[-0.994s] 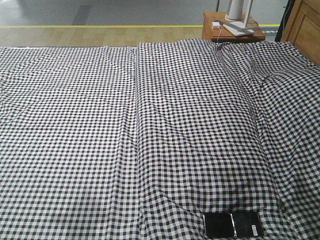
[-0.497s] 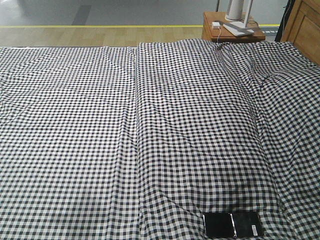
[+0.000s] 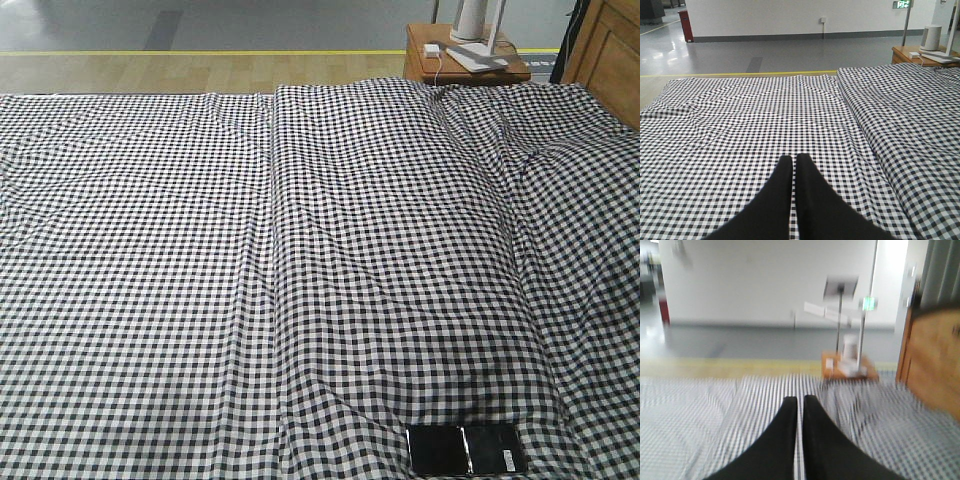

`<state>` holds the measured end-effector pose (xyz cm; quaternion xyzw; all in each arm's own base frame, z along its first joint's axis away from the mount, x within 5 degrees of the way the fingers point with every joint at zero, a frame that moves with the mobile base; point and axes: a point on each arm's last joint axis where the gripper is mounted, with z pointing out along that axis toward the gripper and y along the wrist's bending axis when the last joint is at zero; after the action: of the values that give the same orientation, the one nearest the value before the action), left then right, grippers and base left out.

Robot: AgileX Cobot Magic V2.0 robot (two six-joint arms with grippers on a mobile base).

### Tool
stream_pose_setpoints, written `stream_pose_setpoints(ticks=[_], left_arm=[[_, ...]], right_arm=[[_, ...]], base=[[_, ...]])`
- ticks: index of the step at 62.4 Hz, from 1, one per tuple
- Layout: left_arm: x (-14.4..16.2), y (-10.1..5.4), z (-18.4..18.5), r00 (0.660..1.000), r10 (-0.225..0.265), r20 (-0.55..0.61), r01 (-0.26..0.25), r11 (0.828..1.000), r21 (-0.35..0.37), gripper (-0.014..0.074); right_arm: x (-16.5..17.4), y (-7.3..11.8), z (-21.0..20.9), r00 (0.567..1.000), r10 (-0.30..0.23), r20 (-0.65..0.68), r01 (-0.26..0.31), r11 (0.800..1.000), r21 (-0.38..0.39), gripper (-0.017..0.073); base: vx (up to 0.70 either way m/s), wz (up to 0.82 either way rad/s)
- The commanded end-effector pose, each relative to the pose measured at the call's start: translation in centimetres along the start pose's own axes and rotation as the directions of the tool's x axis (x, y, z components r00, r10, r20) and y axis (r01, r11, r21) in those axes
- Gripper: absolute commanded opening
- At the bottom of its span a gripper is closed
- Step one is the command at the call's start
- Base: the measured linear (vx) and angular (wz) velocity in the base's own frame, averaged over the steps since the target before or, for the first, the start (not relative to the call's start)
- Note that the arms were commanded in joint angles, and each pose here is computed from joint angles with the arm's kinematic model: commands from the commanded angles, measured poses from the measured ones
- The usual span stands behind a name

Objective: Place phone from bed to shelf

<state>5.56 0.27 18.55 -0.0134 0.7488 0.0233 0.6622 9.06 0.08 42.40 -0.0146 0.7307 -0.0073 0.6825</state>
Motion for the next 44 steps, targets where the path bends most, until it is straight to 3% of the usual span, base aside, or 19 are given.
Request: stream_pose_setpoints(ticks=[1,12,33,39,44], left_arm=[[-0.4,0.0,0.0,0.997,-0.009,0.071,0.009,1.000,-0.003,0.0001],[-0.4,0.0,0.0,0.997,-0.009,0.071,0.009,1.000,-0.003,0.0001],[-0.4,0.0,0.0,0.997,-0.009,0.071,0.009,1.000,-0.003,0.0001],[-0.4,0.0,0.0,0.997,-0.009,0.071,0.009,1.000,-0.003,0.0001],[-0.4,0.0,0.0,0.997,-0.009,0.071,0.009,1.000,-0.003,0.0001]], right_arm=[[0.0,-0.2,2.5,0.996,-0.019,-0.088,0.019,1.000,0.007,0.0064],[2.5,-0.2,7.2,0.950,-0.017,-0.311,0.016,1.000,-0.005,0.0211],[7.4,-0.1,14.4,0.837,-0.016,-0.547,0.008,1.000,-0.016,0.0715],[8.6,-0.1,15.9,0.816,-0.012,-0.578,0.004,1.000,-0.015,0.0727],[9.3,-0.1,16.9,0.807,0.025,-0.590,-0.026,1.000,0.006,0.0717]], base=[[0.00,0.00],[0.00,0.00],[0.00,0.00],[0.00,0.00],[0.00,0.00]])
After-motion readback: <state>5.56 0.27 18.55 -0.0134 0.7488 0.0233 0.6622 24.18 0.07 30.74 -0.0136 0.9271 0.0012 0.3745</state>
